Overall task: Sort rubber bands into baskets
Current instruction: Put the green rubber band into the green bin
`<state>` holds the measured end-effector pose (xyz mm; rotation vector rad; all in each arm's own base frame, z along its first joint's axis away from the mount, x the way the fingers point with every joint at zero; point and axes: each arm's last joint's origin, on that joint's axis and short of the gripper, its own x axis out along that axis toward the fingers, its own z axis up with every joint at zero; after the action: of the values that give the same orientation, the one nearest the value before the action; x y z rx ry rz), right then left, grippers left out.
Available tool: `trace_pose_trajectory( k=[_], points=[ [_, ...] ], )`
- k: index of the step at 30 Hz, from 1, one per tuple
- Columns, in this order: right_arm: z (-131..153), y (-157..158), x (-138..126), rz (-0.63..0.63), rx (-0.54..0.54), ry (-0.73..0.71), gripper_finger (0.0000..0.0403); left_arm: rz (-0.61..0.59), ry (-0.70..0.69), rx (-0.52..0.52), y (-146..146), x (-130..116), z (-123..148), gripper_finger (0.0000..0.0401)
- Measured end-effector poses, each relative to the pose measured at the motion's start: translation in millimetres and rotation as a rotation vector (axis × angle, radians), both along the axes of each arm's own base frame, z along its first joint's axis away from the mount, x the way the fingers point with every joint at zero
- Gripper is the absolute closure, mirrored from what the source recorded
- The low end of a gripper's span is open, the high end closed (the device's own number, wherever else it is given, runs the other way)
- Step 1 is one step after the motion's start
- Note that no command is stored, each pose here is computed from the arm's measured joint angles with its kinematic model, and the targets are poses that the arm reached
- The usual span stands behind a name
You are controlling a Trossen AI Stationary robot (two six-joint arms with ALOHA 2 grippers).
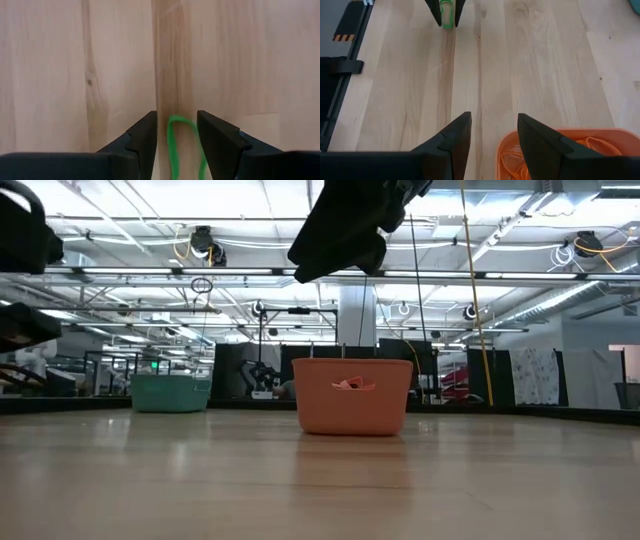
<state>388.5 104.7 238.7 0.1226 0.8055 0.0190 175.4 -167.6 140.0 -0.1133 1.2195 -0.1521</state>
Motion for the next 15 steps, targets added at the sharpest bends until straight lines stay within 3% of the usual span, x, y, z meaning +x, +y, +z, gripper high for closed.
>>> trace_pose_trajectory(
  k=[9, 12, 15],
  points=[
    [-0.1, 0.0, -0.1, 0.005, -0.006, 0.001, 0.0250, 0.011, 0.090, 0.016, -0.8, -0.7, -11.7, 0.0266],
    [-0.1, -0.1, -0.1, 0.008, -0.008, 0.001, 0.0250, 0.030, 0.118, 0.013, 0.5, -2.6, -11.4, 0.0302],
    [-0.1, -0.1, -0.1, 0.014, -0.015, 0.000, 0.0250, 0.025, 0.116, -0.007, 1.4, -4.4, -6.9, 0.0363]
  ],
)
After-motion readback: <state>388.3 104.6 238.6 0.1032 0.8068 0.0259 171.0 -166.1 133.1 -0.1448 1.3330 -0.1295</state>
